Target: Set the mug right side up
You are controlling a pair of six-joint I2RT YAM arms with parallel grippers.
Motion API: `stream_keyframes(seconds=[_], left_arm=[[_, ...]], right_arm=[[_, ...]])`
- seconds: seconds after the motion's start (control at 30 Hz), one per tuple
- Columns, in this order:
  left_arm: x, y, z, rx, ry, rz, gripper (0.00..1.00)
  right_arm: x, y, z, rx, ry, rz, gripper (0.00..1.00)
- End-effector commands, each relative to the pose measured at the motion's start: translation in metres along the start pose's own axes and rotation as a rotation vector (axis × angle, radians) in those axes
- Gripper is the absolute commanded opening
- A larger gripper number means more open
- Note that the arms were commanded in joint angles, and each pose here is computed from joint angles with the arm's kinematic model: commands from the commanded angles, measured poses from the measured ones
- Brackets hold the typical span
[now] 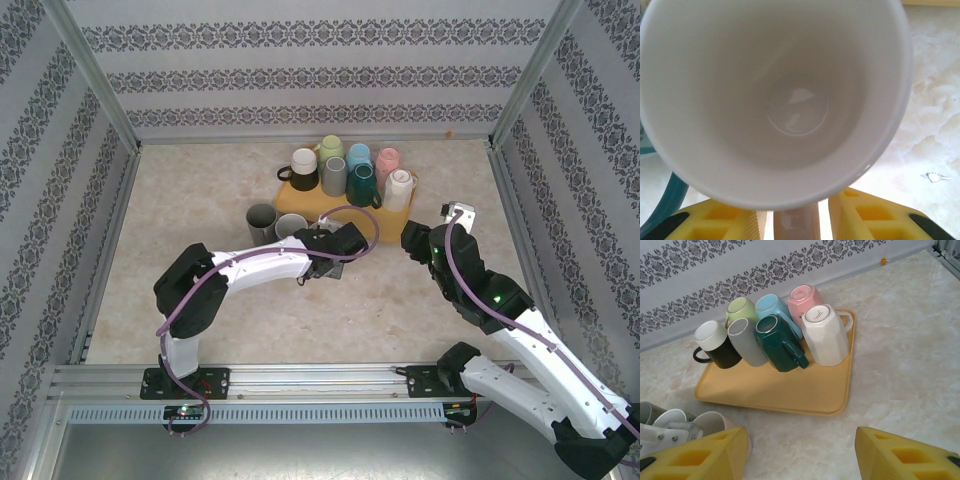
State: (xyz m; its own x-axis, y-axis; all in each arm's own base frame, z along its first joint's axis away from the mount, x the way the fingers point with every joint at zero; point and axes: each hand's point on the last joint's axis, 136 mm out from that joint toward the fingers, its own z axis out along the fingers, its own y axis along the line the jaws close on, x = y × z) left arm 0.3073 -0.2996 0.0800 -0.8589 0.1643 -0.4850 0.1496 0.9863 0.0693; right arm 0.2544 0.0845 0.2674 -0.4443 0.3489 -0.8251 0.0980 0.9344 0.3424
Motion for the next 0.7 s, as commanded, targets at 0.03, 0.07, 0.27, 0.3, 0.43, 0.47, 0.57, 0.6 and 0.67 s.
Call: stream_keyframes(seconds=[0.03,0.07,0.27,0.3,0.43,0.47,0.57,0.6,0.67], left_arm=[[-0.012,0.006,-0.024,0.055,-0.036,-0.045,0.41],[-0.013,0.005,-0.031,0.072,-0.040,-0.045,0.42],[-0.029,0.003,-0.090,0.235,-0.132,-0.015,0.50],[-0.033,0.007,-0.105,0.260,-0.163,-0.007,0.52],[-0.043,0.016,-0.165,0.381,-0.273,0.106,0.56],[-0.043,0.016,-0.179,0.417,-0.291,0.145,0.56],[-0.039,0.017,-0.214,0.519,-0.341,0.222,0.59],[-0.036,0.017,-0.223,0.549,-0.354,0.249,0.59],[-0.028,0.017,-0.235,0.600,-0.383,0.317,0.59]], right_arm=[[-0.004,0.003,-0.005,-0.019,-0.011,0.005,0.60],[-0.004,0.005,-0.005,-0.025,-0.009,0.001,0.61],[-0.006,0.031,-0.013,-0.172,0.011,-0.029,0.64],[-0.008,0.035,-0.015,-0.196,0.012,-0.036,0.64],[-0.011,0.055,-0.023,-0.291,0.033,-0.131,0.64],[-0.009,0.062,-0.024,-0.319,0.050,-0.162,0.63],[0.004,0.080,-0.019,-0.390,0.125,-0.263,0.62],[0.009,0.084,-0.014,-0.400,0.152,-0.299,0.62],[0.014,0.089,-0.004,-0.389,0.189,-0.342,0.61]])
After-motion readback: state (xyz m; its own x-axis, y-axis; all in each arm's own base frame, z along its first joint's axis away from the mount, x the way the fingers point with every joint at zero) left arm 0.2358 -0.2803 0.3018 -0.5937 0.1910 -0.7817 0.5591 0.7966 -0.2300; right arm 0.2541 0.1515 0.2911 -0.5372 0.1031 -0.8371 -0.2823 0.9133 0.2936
